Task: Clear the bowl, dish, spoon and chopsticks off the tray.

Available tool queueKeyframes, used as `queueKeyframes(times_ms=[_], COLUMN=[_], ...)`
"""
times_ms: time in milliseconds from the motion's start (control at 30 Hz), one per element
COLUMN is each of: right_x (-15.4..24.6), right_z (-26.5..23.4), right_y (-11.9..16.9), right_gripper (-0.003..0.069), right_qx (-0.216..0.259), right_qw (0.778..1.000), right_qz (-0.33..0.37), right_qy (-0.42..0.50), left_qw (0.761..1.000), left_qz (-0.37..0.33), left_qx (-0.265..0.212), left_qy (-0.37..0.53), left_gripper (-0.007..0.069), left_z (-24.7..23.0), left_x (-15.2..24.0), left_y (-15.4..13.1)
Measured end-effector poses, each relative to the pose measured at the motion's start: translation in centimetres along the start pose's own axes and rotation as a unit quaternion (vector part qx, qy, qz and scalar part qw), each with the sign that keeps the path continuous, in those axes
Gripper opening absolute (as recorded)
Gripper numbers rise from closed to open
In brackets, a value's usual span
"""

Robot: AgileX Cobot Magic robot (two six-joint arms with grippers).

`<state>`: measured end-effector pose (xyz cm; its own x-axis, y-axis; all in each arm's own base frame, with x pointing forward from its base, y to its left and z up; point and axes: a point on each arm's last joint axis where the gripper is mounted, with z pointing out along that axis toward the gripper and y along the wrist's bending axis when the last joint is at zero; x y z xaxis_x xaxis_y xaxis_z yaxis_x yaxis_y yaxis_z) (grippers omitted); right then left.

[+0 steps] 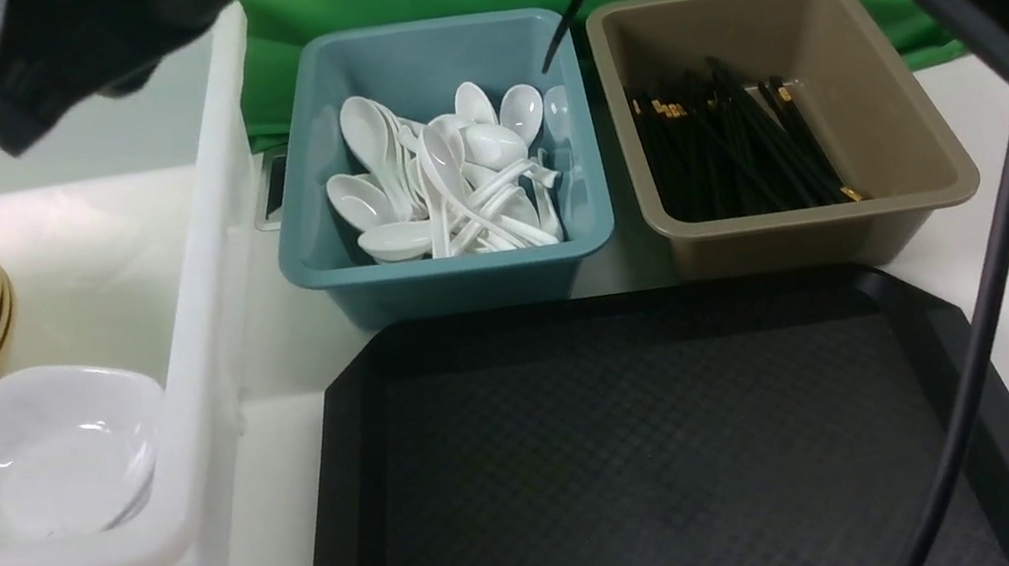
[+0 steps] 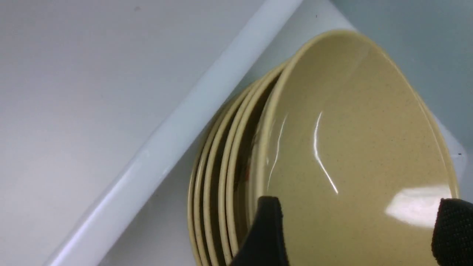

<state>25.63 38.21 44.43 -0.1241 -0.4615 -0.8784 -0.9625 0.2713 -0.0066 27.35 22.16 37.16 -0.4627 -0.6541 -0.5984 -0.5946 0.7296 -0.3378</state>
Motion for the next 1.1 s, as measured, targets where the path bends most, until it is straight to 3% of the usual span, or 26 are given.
queueKeyframes(times_ms=[200, 267, 300, 333, 367, 400, 433, 467, 567, 700, 800, 867, 933, 1100], right_x=[-0.1, -0.1, -0.3, -0.2, -0.3, -0.3, -0.4, -0.2, 1.3, 5.0, 8.9, 11.4, 16.2, 23.7], right_z=[-2.1, -4.0, -6.4, -6.4, -9.3, -11.5, -13.5, -13.4, -20.6, -28.1, -32.0, -33.3, -34.9, -34.7], right_y=[-0.6, -1.5, -2.4, -2.6, -3.6, -4.1, -4.1, -4.3, -3.6, -0.5, 2.8, 4.6, 7.5, 11.1], right_gripper=[0.001, 0.001, 0.001, 0.001, 0.001, 0.001, 0.001, 0.001, 0.001, 0.001, 0.001, 0.001, 0.001, 0.001], right_qx=[0.023, 0.059, 0.106, 0.11, 0.152, 0.177, 0.192, 0.194, 0.254, 0.341, 0.395, 0.408, 0.427, 0.426], right_qw=[0.999, 0.997, 0.993, 0.992, 0.986, 0.982, 0.979, 0.978, 0.963, 0.936, 0.915, 0.907, 0.891, 0.862], right_qz=[0.006, 0.015, 0.031, 0.031, 0.047, 0.055, 0.059, 0.061, 0.082, 0.089, 0.078, 0.07, 0.041, -0.019], right_qy=[0.023, 0.042, 0.044, 0.047, 0.042, 0.039, 0.031, 0.036, 0.036, 0.019, -0.041, -0.074, -0.15, -0.276], left_qw=[0.998, 0.996, 0.988, 0.987, 0.968, 0.953, 0.936, 0.936, 0.871, 0.794, 0.772, 0.769, 0.782, 0.806], left_qz=[0.027, 0.047, 0.095, 0.1, 0.174, 0.216, 0.255, 0.256, 0.366, 0.438, 0.449, 0.444, 0.419, 0.368], left_qx=[0.016, 0.057, 0.108, 0.118, 0.174, 0.206, 0.236, 0.236, 0.321, 0.416, 0.445, 0.453, 0.451, 0.439], left_qy=[-0.048, -0.049, -0.049, -0.049, -0.047, -0.051, -0.049, -0.052, -0.062, -0.069, -0.066, -0.079, -0.099, -0.151], left_gripper=[0.0528, 0.0438, 0.0321, 0.0303, 0.0141, 0.0072, 0.0044, 0.0039, -0.0001, -0.0007, -0.0007, -0.0007, -0.0008, -0.0008], left_z=[-5.8, -7.7, -9.5, -9.7, -11.7, -13.2, -14.5, -14.7, -20.4, -27.4, -28.8, -29.0, -27.5, -22.5], left_x=[-0.9, -0.4, 0.9, 1.0, 3.0, 4.3, 5.7, 5.8, 10.8, 16.4, 19.1, 20.1, 22.1, 26.1], left_y=[-2.5, -4.6, -7.5, -7.9, -11.3, -13.2, -14.8, -14.8, -18.1, -16.5, -13.7, -12.2, -9.7, -5.7])
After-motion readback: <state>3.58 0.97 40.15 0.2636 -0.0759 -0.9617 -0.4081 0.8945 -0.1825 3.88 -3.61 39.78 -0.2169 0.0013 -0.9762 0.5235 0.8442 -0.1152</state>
